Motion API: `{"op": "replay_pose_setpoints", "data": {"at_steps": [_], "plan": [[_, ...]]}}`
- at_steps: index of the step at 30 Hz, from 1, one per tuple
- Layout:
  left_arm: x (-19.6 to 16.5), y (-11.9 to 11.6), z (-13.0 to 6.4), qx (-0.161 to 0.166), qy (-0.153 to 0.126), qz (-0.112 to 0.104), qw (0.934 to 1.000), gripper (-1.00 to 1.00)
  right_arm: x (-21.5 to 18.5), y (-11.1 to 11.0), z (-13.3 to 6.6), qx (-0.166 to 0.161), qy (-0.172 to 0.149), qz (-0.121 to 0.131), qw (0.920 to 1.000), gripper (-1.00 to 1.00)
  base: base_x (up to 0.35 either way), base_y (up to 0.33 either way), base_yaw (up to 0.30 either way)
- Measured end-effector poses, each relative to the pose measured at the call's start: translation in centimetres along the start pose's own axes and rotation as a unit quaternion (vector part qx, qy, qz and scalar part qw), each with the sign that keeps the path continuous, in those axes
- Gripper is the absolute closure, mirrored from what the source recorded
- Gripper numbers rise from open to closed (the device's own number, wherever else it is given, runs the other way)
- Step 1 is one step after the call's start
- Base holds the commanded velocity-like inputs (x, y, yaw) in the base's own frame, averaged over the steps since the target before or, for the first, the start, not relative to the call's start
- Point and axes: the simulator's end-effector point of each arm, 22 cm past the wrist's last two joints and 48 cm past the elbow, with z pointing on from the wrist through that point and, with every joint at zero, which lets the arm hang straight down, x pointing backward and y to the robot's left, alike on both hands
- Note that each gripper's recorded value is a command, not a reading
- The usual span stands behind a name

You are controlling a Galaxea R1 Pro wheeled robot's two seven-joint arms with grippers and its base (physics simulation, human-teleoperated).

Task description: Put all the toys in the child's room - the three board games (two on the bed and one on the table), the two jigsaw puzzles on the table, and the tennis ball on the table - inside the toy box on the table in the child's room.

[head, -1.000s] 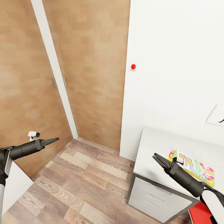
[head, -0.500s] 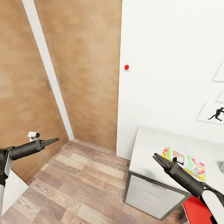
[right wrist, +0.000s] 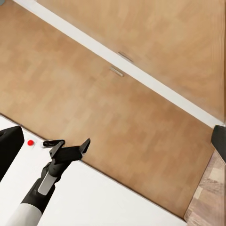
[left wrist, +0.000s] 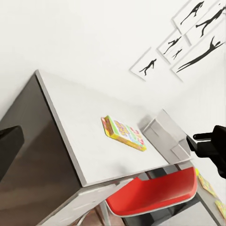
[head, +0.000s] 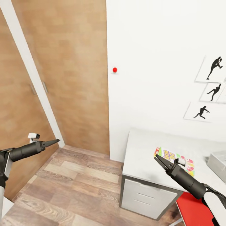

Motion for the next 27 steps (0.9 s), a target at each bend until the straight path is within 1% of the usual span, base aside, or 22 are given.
{"op": "replay_pose_setpoints", "data": {"at_steps": [6, 9, 20, 27], "plan": [[-0.22, -0.27, -0.09, 0.001, -0.002, 0.002, 1.0000, -1.00, -0.10, 0.27, 0.00, -0.002, -0.001, -0.002, 1.0000, -1.00, 0.238, 0.093, -0.227], [-0.31, -0.38, -0.12, 0.001, -0.003, 0.004, 1.0000, -1.00, -0.15, 0.39, 0.01, -0.003, -0.001, -0.003, 1.0000, -1.00, 0.117, 0.019, -0.228], [-0.67, -0.85, -0.23, 0.003, -0.005, 0.008, 1.0000, -1.00, -0.33, 0.86, 0.00, -0.007, -0.003, -0.007, 1.0000, -1.00, 0.015, 0.004, -0.224], [-0.79, -0.95, -0.31, 0.003, -0.006, 0.009, 0.9999, -1.00, -0.37, 0.97, 0.00, -0.008, -0.003, -0.007, 0.9999, -1.00, -0.010, 0.141, -0.068]]}}
